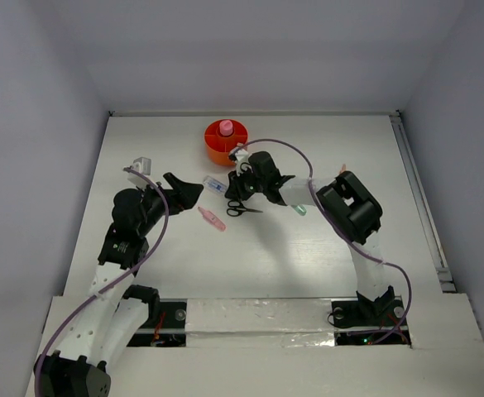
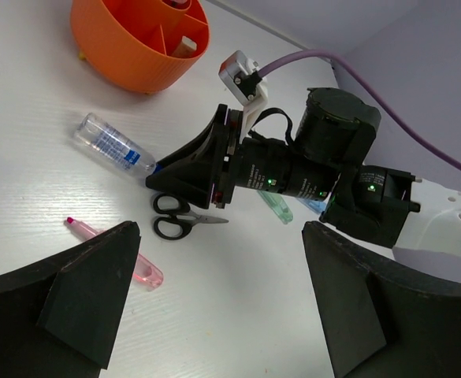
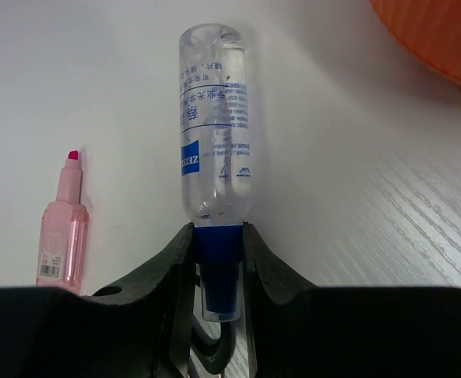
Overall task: Sort the stationery into containers
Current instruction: Pick up the stationery from the center of the board.
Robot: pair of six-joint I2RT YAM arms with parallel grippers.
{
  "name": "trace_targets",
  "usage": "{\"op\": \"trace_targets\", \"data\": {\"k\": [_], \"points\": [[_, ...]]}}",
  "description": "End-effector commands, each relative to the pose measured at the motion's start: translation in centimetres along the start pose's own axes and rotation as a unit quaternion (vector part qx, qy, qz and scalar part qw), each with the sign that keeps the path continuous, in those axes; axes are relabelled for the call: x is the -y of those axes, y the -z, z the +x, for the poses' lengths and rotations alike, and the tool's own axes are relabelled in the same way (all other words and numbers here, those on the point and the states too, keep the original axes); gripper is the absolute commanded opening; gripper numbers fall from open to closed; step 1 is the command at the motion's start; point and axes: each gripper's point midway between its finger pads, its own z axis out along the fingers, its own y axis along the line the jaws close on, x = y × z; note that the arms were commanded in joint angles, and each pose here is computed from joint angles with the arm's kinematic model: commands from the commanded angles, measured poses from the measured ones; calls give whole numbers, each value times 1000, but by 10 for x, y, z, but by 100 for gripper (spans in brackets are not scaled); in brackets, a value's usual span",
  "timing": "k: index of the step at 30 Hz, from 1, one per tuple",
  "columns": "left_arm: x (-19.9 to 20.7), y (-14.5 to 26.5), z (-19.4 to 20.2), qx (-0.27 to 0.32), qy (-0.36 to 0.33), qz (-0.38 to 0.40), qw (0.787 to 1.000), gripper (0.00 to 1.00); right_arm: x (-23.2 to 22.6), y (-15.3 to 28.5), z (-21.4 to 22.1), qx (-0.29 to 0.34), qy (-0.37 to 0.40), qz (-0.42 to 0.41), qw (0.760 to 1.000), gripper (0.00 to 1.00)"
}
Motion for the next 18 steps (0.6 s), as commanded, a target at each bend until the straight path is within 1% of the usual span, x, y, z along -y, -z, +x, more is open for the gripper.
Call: {"op": "trace_targets", "data": {"k": [1,2,3,5,6,8,9,10,13,15,16,17,18], "points": [[6,-1,-15,31,-9,9,999,82,-4,4,-23,35,20,6,999,24],[7,-2,-16,32,-10,10,999,82,-6,7,-29,43,24,7,999,19],[6,-2,-16,31,-10,9,999,82,-9,14,-41,55,30,7,998,17],[7,-2,-17,32,-12,9,999,82,-14,23,-52,59,40,6,997,15],[6,-2,-18,34,-13,8,999,82,-20,34,-69,74,48,5,996,15],[6,-3,-20,38,-13,5,999,82,-25,46,-83,83,61,6,995,13],[6,-4,-21,39,-13,5,999,82,-27,51,-85,79,62,8,995,13],[6,-4,-22,41,-9,6,999,81,-27,61,-98,90,65,20,994,12],[10,-8,-21,40,0,20,999,78,-26,75,-114,83,65,44,993,12],[10,-10,-21,39,1,23,999,77,-26,85,-132,78,83,57,992,11],[10,-10,-21,39,1,23,999,77,-23,87,-134,68,80,68,992,11],[10,-10,-20,39,2,22,999,77,-18,83,-124,37,76,74,994,11],[10,-9,-22,42,1,22,999,77,-15,82,-128,32,74,84,993,11]]}}
